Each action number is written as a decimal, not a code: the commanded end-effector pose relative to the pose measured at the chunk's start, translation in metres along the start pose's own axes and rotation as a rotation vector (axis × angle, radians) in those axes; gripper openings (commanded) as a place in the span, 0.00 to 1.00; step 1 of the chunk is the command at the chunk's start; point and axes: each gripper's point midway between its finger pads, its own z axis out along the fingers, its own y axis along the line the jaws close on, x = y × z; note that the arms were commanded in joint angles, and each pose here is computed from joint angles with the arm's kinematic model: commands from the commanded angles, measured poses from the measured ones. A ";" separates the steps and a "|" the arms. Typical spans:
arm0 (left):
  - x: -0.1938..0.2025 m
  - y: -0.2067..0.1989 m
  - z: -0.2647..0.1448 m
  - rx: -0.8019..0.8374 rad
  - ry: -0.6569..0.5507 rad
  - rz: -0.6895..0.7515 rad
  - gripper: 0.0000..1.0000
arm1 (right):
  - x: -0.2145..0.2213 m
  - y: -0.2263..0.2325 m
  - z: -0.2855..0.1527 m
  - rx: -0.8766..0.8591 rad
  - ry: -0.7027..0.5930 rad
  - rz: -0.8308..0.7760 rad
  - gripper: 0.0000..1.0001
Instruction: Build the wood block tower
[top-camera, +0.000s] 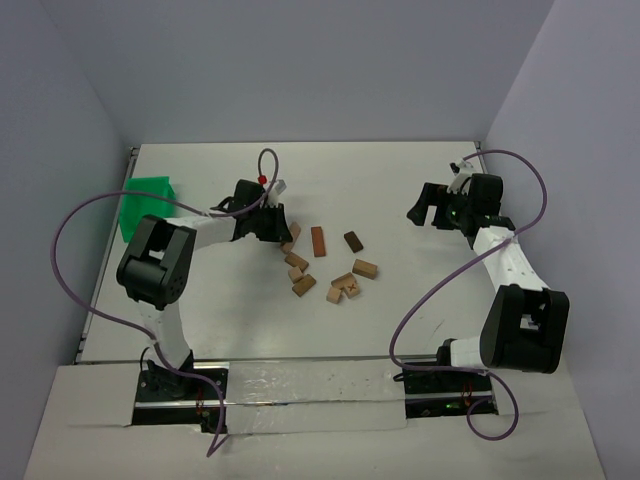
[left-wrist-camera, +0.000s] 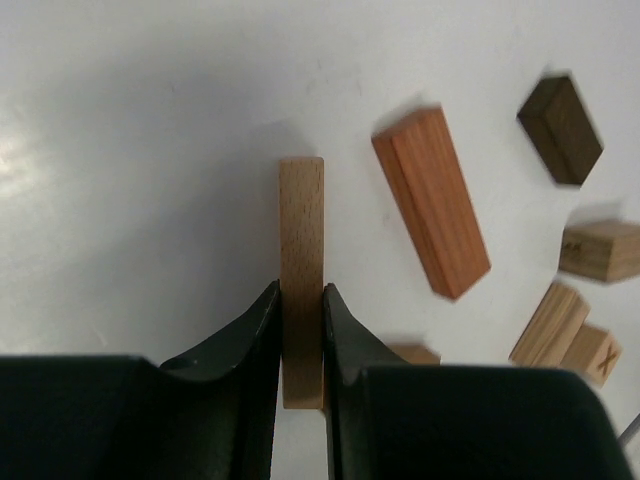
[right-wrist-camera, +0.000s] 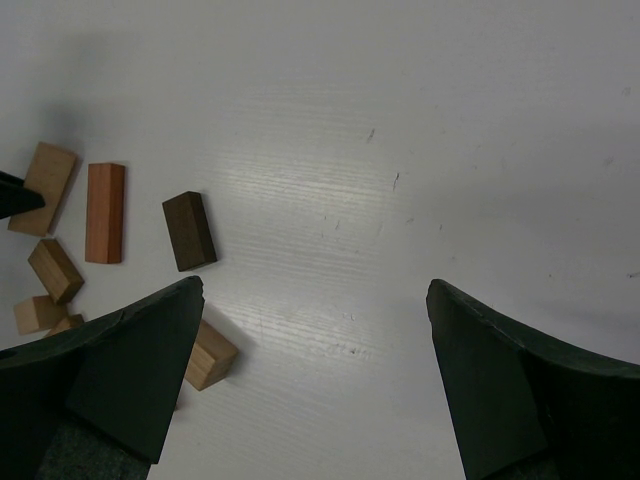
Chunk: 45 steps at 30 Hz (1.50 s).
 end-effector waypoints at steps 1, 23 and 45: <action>0.050 0.005 -0.016 -0.050 0.138 0.095 0.00 | -0.023 0.003 -0.003 -0.010 -0.046 -0.021 1.00; 0.157 -0.074 -0.022 0.158 0.507 0.230 0.00 | -0.023 0.002 -0.002 -0.003 -0.039 -0.024 1.00; 0.009 -0.038 -0.028 0.222 -0.039 -0.324 0.00 | -0.020 0.017 0.002 -0.038 -0.031 -0.043 1.00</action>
